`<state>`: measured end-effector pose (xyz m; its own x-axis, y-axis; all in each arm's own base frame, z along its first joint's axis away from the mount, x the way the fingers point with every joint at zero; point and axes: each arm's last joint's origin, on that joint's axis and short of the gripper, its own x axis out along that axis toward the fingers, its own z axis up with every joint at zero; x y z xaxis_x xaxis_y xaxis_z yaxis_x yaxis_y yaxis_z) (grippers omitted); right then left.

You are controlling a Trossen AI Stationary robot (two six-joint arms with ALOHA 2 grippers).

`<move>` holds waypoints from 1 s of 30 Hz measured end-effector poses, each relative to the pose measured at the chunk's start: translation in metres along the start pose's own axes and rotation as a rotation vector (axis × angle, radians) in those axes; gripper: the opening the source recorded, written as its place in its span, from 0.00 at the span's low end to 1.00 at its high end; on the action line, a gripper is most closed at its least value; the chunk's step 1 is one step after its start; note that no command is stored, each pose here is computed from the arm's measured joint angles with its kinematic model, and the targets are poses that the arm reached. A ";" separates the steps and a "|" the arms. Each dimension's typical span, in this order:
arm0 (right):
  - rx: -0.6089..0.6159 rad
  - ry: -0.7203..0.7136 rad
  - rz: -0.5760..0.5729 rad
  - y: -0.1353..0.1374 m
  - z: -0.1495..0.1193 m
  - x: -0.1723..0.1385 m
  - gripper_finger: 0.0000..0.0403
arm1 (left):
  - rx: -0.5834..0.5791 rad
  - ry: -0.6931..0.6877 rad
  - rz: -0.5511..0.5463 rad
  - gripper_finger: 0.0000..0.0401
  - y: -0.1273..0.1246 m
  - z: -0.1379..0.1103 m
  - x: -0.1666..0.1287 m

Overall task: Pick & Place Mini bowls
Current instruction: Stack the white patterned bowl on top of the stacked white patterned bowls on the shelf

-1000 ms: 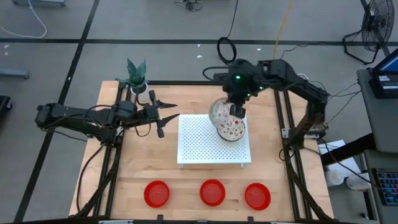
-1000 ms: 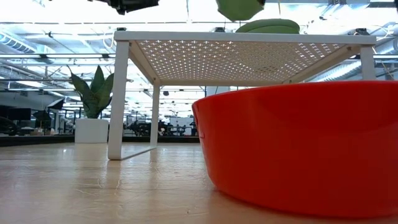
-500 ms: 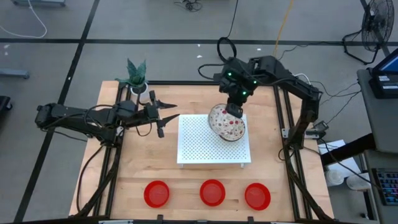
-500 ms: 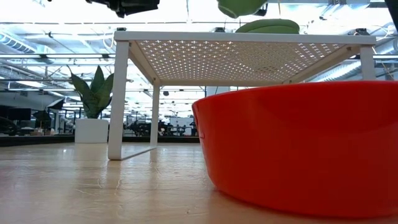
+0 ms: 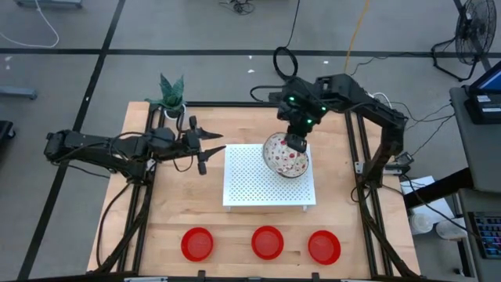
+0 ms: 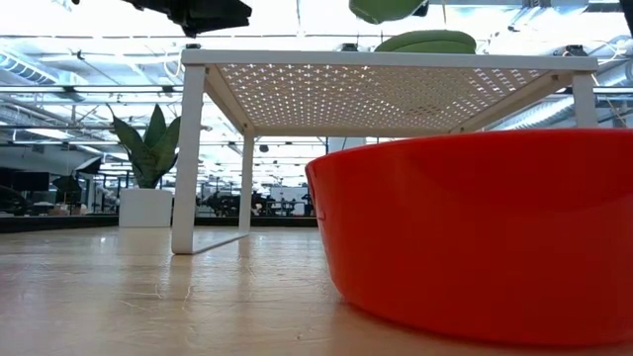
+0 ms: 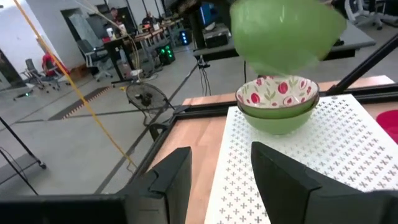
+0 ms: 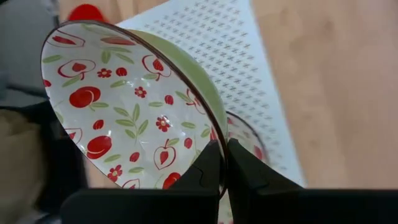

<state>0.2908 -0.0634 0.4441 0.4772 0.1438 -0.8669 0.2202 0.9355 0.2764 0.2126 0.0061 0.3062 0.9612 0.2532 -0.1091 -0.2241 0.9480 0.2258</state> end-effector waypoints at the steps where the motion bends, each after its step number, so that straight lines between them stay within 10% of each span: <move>1: 0.000 -0.012 -0.010 0.002 -0.003 -0.005 0.00 | 0.002 0.007 -0.004 0.43 -0.001 -0.001 0.000; 11: 0.133 -0.139 -0.032 0.009 -0.039 -0.054 0.00 | 0.008 0.026 -0.019 0.42 -0.003 -0.002 -0.001; 30: 0.227 0.175 0.003 -0.014 -0.069 0.023 0.00 | 0.009 -0.005 -0.013 0.42 -0.003 0.001 -0.001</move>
<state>0.2404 -0.0510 0.3916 0.3286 0.2183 -0.9189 0.4133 0.8416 0.3478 0.2127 0.0032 0.3065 0.9648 0.2400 -0.1073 -0.2102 0.9494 0.2334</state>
